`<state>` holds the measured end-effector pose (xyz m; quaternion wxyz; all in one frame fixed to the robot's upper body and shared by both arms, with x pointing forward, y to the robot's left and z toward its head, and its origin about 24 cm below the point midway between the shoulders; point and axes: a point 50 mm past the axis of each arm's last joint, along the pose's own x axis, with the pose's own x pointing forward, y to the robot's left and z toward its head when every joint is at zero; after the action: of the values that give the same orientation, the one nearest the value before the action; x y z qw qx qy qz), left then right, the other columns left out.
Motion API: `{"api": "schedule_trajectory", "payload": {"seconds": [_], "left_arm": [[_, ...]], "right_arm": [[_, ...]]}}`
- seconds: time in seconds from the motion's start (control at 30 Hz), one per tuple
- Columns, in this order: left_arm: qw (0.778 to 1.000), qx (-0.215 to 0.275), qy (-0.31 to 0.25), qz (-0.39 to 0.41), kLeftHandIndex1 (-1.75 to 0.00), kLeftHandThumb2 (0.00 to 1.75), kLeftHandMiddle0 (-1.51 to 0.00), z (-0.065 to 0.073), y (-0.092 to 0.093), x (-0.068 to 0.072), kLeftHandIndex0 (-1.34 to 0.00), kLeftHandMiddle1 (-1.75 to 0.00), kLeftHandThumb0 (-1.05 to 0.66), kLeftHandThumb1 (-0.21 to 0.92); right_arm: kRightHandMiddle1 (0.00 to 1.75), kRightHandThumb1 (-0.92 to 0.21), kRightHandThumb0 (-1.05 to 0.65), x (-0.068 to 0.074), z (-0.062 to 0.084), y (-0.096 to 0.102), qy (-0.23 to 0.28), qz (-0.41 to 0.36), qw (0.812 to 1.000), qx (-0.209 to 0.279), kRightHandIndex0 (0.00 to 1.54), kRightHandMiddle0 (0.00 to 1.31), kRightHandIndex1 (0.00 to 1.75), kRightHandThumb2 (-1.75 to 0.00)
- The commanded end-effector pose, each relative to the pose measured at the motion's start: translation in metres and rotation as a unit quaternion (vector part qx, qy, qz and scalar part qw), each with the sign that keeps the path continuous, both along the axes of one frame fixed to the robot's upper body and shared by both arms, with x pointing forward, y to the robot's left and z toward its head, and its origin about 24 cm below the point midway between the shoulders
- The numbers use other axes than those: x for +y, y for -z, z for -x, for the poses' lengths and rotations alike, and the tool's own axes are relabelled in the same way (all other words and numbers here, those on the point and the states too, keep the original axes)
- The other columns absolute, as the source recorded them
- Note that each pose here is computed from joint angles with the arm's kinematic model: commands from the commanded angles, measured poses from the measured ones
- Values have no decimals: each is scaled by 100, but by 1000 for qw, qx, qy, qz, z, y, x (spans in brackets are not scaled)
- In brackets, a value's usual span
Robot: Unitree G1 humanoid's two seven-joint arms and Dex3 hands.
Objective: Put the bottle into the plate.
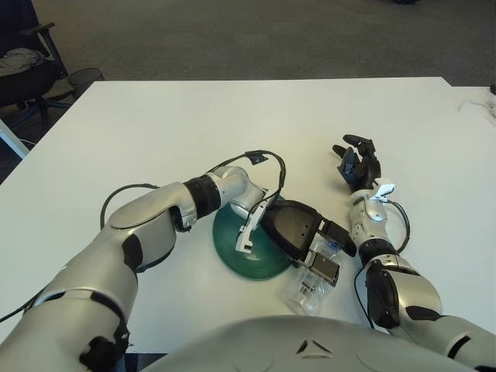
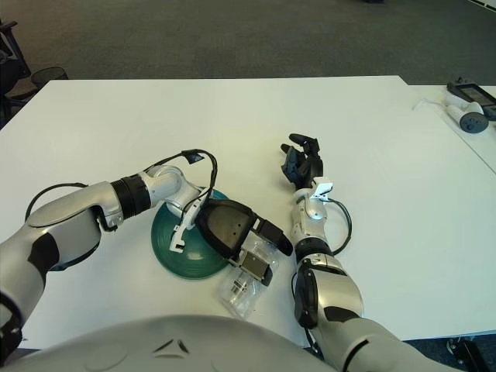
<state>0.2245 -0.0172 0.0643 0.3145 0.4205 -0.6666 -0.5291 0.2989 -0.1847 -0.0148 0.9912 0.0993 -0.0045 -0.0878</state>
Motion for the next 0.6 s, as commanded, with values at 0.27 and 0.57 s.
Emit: {"api": "schedule_trajectory", "payload": {"seconds": [0.27,0.57], "left_arm": [[1000,3,-5,-22,-175,91,-28,1,-2,12,-36,-64,-39,63],[999,28,-17,-31,-175,91,-29,5,-2,13,-36,-69,-39,64]], "right_arm": [[130,-73,-51,8,50,66,3,-34,982,183,28,16,90,-92],[131,-73,-48,6,50,68,-1,-33,980,196,29,14,90,-92]]}}
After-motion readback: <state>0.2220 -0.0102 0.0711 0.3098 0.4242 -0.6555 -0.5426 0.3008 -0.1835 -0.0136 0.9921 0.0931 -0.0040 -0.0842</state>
